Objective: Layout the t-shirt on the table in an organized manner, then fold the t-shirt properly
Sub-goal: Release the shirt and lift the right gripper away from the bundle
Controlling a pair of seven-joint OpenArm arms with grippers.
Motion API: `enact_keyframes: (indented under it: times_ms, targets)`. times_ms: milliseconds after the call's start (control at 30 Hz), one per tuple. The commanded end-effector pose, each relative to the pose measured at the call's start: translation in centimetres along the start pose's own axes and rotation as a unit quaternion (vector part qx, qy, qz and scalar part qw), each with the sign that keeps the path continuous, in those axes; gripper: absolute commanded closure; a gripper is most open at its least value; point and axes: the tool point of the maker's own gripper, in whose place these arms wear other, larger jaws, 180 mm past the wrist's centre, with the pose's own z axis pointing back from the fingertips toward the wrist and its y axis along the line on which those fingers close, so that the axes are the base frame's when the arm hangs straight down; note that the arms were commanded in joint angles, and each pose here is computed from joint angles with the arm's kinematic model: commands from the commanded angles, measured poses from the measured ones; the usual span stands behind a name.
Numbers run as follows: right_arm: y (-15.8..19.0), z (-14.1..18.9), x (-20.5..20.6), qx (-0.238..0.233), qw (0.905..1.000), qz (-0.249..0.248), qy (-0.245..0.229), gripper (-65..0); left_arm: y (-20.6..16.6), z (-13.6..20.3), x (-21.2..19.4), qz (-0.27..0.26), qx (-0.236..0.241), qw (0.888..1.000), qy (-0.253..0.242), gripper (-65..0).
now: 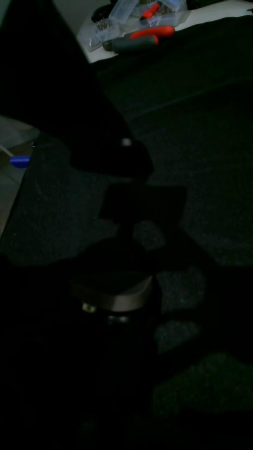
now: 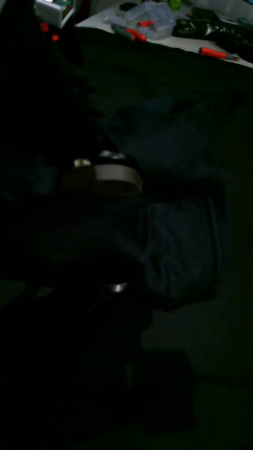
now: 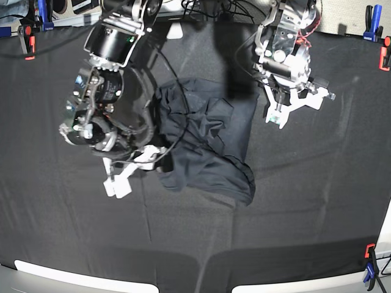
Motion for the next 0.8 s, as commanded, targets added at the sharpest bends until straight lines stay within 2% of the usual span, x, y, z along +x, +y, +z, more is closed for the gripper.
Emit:
enact_keyframes:
  times_ms: [0,67,133,200,300,333,467,567,767]
  targets:
    - [0.1,0.2,1.5,-0.001,0.9997,0.004,-0.024,-29.2,0.1,0.2,0.4,0.009,0.001,1.000,-0.007,-38.5]
    - [-0.1,0.2,0.7,-0.005,0.9998,-0.002,-0.019,-29.0,0.1,0.2,0.5,0.009,0.001,1.000,-0.007,-38.5]
    - [0.0,0.2,0.0,-0.002,0.9998,-0.010,-0.018,-25.0,0.2,0.2,0.5,0.009,0.001,1.000,-0.007,-38.5]
    - [0.1,0.3,-0.1,0.002,0.9996,-0.014,-0.025,-17.4,0.2,0.2,0.5,0.009,0.001,1.000,-0.007,-38.5]
    - [0.7,0.3,0.6,0.020,0.9989,-0.015,-0.039,-1.7,0.1,0.2,0.4,0.009,0.001,1.000,-0.007,-38.5]
    - [1.0,0.3,0.9,0.028,0.9986,-0.010,-0.044,0.0,0.1,0.2,0.4,0.009,0.001,1.000,-0.007,-38.5]
    - [1.9,0.1,1.4,0.043,0.9980,0.010,-0.045,0.0,0.1,0.2,0.5,0.009,0.000,1.000,-0.007,-38.5]
    - [3.4,-0.5,1.1,0.061,0.9973,0.030,-0.029,0.0,0.1,0.2,0.5,0.009,0.000,1.000,-0.009,-38.5]
    - [8.8,-2.0,0.2,0.132,0.9870,0.090,0.008,0.0,0.3,0.2,1.3,0.007,0.005,0.999,-0.030,-38.5]
